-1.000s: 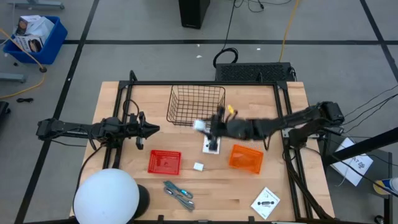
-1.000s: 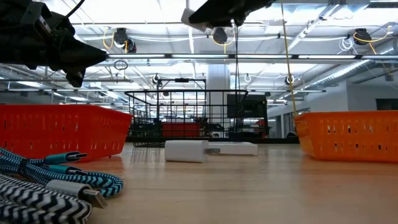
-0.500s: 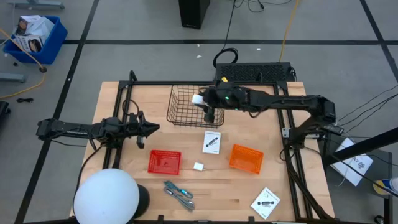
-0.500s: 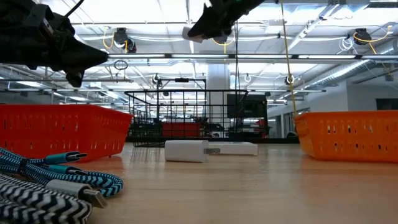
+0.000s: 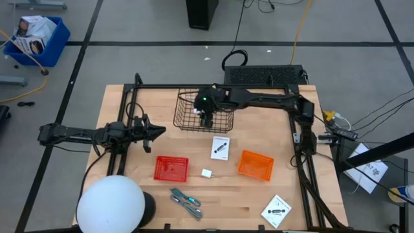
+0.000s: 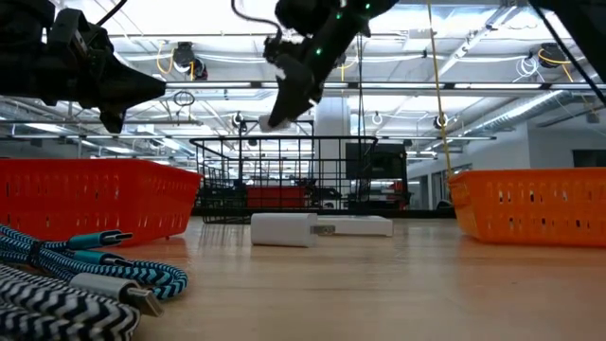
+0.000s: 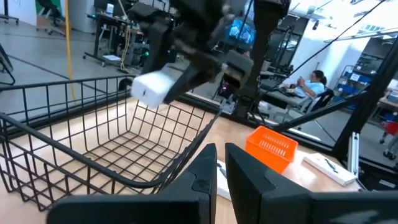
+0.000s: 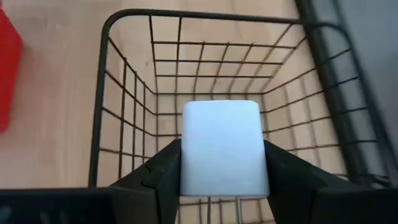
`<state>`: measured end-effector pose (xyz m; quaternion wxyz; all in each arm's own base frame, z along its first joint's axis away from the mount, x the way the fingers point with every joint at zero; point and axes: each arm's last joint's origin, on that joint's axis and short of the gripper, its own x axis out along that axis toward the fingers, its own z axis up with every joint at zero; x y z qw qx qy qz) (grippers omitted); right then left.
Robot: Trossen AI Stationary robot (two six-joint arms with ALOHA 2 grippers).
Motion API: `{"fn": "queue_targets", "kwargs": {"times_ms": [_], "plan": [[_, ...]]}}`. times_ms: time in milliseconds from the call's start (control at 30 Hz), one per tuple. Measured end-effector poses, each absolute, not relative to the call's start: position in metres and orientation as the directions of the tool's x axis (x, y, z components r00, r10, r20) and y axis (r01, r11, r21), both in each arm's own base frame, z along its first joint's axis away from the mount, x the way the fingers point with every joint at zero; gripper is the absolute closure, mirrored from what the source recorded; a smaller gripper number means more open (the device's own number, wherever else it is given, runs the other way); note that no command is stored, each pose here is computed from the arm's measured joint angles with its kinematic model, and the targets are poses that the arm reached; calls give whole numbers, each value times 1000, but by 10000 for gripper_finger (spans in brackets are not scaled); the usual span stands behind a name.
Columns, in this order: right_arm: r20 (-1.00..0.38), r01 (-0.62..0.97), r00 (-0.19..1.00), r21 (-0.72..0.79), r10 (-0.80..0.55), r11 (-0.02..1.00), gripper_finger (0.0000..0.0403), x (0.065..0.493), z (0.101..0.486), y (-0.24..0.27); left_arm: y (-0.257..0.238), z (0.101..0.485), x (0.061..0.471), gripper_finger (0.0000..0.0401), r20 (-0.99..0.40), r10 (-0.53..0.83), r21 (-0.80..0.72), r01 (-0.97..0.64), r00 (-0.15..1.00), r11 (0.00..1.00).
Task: Pick and place items into bin
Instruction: Put the bottom white charger adapter into wire basket
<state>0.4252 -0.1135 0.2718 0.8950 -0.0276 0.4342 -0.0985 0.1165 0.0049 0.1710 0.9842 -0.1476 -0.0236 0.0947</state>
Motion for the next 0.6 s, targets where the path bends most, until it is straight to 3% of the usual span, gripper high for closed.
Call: {"fn": "queue_targets", "kwargs": {"times_ms": [233, 600], "plan": [[-828, 183, 528, -109, -191, 977, 229, 421, 250, -138, 4, 171, 117, 364, 17, 176, -301, -163, 984, 940], [-832, 187, 540, -32, -129, 982, 229, 423, 242, -147, 5, 171, 116, 364, 20, 206, -298, -191, 978, 935]]}}
